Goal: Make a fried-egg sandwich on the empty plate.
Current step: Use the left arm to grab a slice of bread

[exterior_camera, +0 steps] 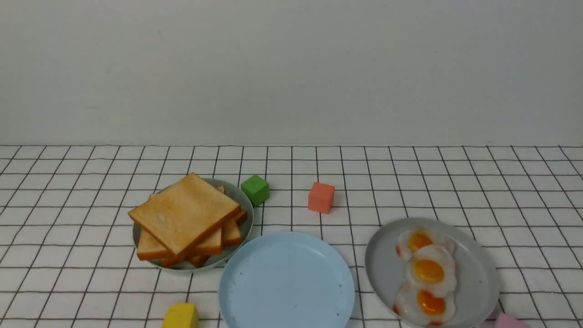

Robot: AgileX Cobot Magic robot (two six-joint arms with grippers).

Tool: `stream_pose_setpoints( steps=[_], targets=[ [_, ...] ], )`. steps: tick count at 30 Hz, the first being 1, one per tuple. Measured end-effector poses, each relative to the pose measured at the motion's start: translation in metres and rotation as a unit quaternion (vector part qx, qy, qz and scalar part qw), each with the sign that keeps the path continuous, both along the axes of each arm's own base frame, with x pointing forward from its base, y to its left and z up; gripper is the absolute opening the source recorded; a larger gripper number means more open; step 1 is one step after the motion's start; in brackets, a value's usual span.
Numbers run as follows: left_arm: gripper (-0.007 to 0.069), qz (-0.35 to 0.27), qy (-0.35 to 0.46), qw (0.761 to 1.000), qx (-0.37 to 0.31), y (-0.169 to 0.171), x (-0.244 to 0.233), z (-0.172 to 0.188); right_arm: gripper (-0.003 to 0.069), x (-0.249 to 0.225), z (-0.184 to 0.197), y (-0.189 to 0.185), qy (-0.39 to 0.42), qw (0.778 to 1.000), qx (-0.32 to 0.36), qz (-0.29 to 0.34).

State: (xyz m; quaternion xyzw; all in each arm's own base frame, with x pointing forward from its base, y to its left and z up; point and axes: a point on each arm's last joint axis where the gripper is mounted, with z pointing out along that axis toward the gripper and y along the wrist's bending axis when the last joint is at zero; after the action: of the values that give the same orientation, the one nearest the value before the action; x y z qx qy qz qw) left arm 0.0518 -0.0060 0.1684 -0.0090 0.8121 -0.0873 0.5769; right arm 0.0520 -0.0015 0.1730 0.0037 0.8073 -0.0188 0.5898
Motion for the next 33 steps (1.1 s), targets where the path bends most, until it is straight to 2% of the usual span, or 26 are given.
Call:
stream_pose_setpoints(
  steps=[26, 31, 33],
  targets=[
    [0.0238, 0.000, -0.004, 1.000, -0.001, 0.000, 0.000, 0.001, 0.0241, 0.000, 0.001, 0.000, -0.003, 1.000, 0.000, 0.000],
    [0.0238, -0.003, -0.048, 0.999, -0.013, -0.001, 0.002, 0.009, 0.0241, 0.003, 0.007, 0.000, -0.052, 0.999, -0.002, -0.002],
    [0.0238, -0.006, -0.079, 0.997, -0.019, -0.002, 0.003, 0.014, 0.0241, 0.004, 0.018, -0.001, -0.111, 0.994, -0.005, -0.003]
  ],
)
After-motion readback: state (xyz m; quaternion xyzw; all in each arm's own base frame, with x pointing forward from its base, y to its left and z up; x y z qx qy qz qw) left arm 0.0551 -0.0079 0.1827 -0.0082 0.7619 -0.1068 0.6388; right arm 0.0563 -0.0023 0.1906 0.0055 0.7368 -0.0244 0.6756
